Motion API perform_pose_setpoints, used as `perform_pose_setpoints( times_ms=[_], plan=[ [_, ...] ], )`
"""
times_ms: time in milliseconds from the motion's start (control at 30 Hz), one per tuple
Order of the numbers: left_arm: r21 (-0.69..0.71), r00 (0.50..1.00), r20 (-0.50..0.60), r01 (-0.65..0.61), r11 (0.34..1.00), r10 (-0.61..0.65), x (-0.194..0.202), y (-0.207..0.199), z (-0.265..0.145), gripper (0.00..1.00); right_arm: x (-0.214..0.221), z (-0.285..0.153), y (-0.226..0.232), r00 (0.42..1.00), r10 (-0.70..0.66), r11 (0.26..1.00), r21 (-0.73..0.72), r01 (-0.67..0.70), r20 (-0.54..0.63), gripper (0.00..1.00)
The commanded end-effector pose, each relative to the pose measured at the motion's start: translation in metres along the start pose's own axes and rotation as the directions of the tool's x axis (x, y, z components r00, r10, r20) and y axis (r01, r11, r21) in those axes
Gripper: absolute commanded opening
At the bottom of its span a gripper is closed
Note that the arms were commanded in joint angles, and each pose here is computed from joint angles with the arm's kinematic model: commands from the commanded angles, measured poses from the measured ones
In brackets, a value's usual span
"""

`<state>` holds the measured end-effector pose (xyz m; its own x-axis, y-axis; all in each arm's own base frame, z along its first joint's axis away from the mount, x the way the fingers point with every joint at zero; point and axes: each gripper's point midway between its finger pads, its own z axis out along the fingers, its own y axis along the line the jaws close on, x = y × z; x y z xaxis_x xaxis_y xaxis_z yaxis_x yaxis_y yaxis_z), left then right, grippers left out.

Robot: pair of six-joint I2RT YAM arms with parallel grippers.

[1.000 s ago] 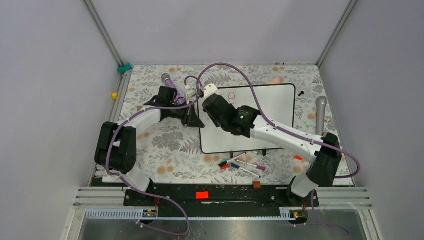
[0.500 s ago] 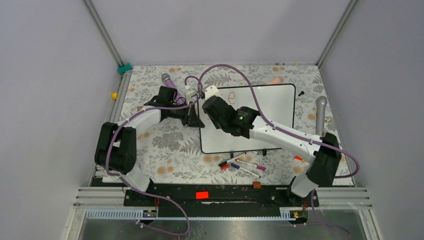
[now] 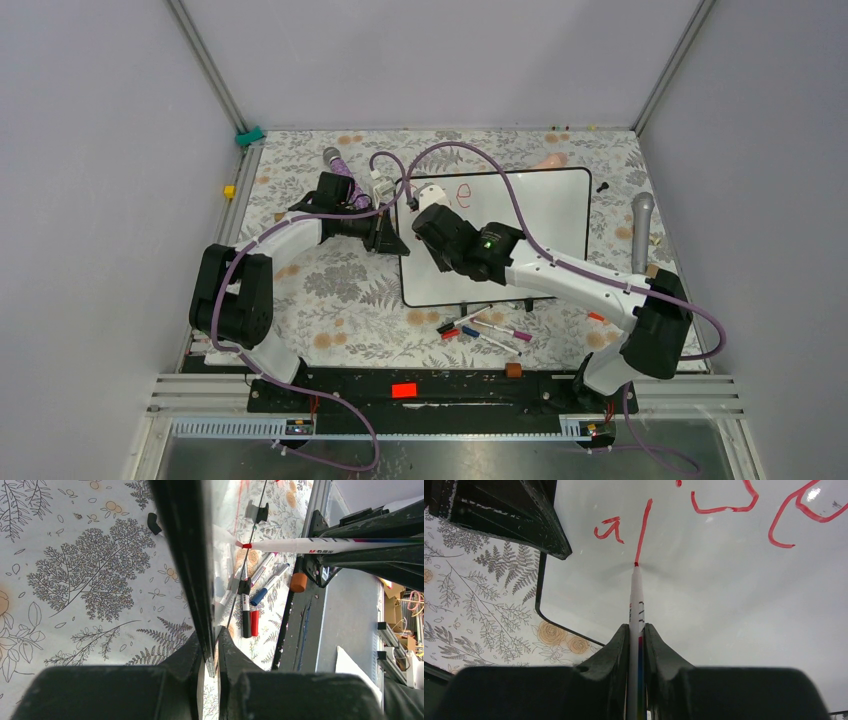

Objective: Write a sentence on the whiteboard

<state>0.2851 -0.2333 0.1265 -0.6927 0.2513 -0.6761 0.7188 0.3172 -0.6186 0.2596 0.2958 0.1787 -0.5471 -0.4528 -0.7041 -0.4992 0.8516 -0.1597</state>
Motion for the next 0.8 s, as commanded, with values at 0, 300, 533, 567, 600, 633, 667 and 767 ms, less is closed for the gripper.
perform_pose_setpoints(
  times_ms=[0, 300, 533, 567, 600, 633, 667, 767],
  plan=[
    [-0.106, 0.994, -0.093, -0.072, 0.992, 0.062, 0.020, 0.013, 0.007, 0.00, -0.012, -0.003, -0.011, 1.000, 0.001, 0.999, 0.047, -0.002, 0.025, 0.00],
    [-0.104, 0.994, -0.093, -0.071, 0.992, 0.061, 0.021, 0.013, 0.007, 0.00, -0.034, -0.003, -0.014, 0.998, -0.004, 0.999, 0.053, 0.001, 0.058, 0.00],
    [-0.104, 0.994, -0.093, -0.068, 0.992, 0.059, 0.021, 0.013, 0.007, 0.00, -0.039, -0.004, -0.023, 0.998, 0.007, 0.997, 0.077, -0.012, 0.069, 0.00],
    [-0.105, 0.994, -0.093, -0.068, 0.992, 0.058, 0.021, 0.013, 0.007, 0.00, -0.039, -0.003, -0.024, 0.998, 0.008, 0.997, 0.079, -0.013, 0.068, 0.00],
    [-0.104, 0.994, -0.093, -0.069, 0.992, 0.060, 0.021, 0.013, 0.007, 0.00, -0.039, -0.004, -0.026, 0.998, 0.012, 0.997, 0.081, -0.017, 0.069, 0.00],
    [-0.103, 0.994, -0.092, -0.071, 0.992, 0.061, 0.021, 0.013, 0.007, 0.00, -0.038, -0.004, -0.027, 0.998, 0.015, 0.996, 0.083, -0.021, 0.069, 0.00],
    [-0.101, 0.994, -0.092, -0.069, 0.992, 0.060, 0.021, 0.013, 0.007, 0.00, -0.037, -0.005, -0.028, 0.998, 0.018, 0.996, 0.083, -0.024, 0.068, 0.00],
    [-0.099, 0.994, -0.093, -0.067, 0.993, 0.058, 0.021, 0.013, 0.007, 0.00, -0.029, -0.006, -0.029, 0.998, 0.028, 0.996, 0.080, -0.033, 0.059, 0.00]
  ],
)
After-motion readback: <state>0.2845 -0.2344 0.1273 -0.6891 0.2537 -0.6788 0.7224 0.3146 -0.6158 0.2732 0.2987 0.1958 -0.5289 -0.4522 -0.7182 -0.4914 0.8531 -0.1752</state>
